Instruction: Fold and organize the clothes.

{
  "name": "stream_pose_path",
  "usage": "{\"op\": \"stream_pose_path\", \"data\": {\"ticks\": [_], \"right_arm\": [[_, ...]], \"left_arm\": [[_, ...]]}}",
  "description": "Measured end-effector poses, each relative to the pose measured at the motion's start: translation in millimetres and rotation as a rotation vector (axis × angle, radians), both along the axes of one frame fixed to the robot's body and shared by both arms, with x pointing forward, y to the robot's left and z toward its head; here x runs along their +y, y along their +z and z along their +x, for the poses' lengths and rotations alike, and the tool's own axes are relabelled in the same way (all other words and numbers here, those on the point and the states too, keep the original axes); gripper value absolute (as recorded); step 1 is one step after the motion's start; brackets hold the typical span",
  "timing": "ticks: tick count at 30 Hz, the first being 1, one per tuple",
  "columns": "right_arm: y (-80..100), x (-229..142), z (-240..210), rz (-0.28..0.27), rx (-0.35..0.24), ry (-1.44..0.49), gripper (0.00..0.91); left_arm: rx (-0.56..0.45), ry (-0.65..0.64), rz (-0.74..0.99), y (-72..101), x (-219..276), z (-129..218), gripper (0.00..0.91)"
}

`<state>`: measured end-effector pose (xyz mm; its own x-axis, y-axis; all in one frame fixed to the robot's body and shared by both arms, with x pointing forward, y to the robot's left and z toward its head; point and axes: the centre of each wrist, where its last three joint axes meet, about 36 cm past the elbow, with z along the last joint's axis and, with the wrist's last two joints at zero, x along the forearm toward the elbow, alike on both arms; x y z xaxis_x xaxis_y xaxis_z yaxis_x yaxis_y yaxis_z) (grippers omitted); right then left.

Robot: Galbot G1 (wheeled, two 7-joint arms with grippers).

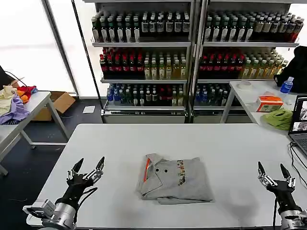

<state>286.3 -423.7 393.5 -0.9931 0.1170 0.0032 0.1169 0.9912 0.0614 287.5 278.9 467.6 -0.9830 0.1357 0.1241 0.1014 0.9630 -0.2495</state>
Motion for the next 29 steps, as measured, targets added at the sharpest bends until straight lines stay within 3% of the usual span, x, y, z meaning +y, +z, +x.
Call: {"op": "stream_pose_path", "data": {"ticks": [9,29], "right_arm": [[-8.0,0,-1,0.009,0.026,0.01,0.907],[-6.1,0,-2,0.02,0.047,0.032,0.907]], "left_arm": [[0.001,0.006,0.006,-1.0,0,-2,0.907],[-0.055,-0.021,0.111,-9.0,-7,-11,0.907]]}}
